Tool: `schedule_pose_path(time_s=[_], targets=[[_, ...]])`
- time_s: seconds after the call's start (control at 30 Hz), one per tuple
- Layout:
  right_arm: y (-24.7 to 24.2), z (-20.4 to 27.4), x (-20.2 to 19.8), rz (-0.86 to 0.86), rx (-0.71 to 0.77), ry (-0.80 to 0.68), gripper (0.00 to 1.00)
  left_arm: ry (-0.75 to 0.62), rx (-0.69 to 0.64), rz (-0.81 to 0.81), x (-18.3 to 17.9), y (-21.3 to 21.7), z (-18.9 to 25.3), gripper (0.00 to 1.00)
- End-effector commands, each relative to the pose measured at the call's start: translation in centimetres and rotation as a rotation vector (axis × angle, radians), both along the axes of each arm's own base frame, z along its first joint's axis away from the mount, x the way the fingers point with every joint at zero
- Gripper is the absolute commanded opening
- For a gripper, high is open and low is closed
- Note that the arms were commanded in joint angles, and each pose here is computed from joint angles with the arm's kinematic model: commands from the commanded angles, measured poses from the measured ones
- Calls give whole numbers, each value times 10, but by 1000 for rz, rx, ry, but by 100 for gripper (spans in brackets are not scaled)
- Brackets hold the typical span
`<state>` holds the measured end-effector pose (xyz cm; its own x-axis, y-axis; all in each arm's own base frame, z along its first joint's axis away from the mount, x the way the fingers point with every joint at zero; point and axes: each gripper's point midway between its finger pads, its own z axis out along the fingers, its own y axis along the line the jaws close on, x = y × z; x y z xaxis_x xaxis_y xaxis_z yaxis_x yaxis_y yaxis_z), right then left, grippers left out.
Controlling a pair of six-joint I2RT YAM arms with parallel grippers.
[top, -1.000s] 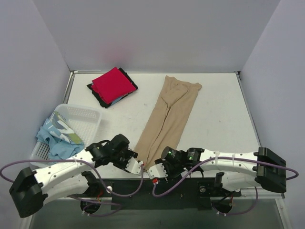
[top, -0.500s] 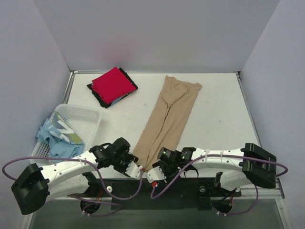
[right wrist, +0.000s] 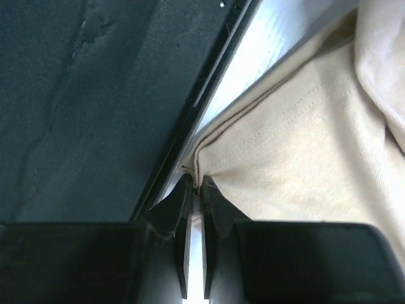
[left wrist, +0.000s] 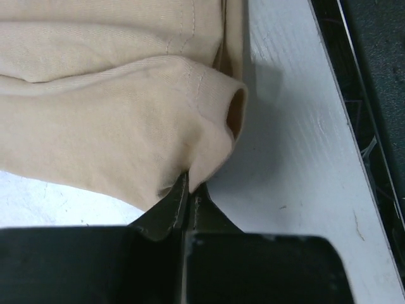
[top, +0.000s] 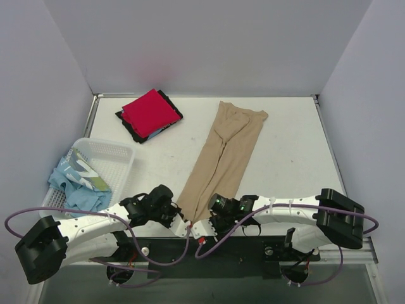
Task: Fold and stack the t-shirts
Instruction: Grab the bottom of the folded rectangular tshirt with both arms, then fold the folded rectangular tshirt in 1/3 of the way
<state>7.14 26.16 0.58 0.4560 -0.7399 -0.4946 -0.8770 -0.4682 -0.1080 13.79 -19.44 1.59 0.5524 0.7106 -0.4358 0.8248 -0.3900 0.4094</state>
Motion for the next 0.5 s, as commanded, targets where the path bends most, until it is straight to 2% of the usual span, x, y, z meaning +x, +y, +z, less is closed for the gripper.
schedule_pose_path(time_s=[0.0, 0.13, 0.27, 0.43, 0.47], targets=[[-2, 9, 9, -147, 37, 29, 0, 5, 50, 49, 2, 8, 1, 0], [5, 39, 35, -412, 133, 125, 0, 4, -61, 205, 26, -17, 54, 0], [-3, 67, 70, -663, 233, 206, 0, 21, -128, 297, 42, -36, 88, 0], [-21, 97, 117, -864, 371, 297, 0, -82, -172, 407, 92, -47, 106, 0], [-24, 99, 124, -887, 378, 303, 0, -105, -203, 421, 104, -53, 121, 0]])
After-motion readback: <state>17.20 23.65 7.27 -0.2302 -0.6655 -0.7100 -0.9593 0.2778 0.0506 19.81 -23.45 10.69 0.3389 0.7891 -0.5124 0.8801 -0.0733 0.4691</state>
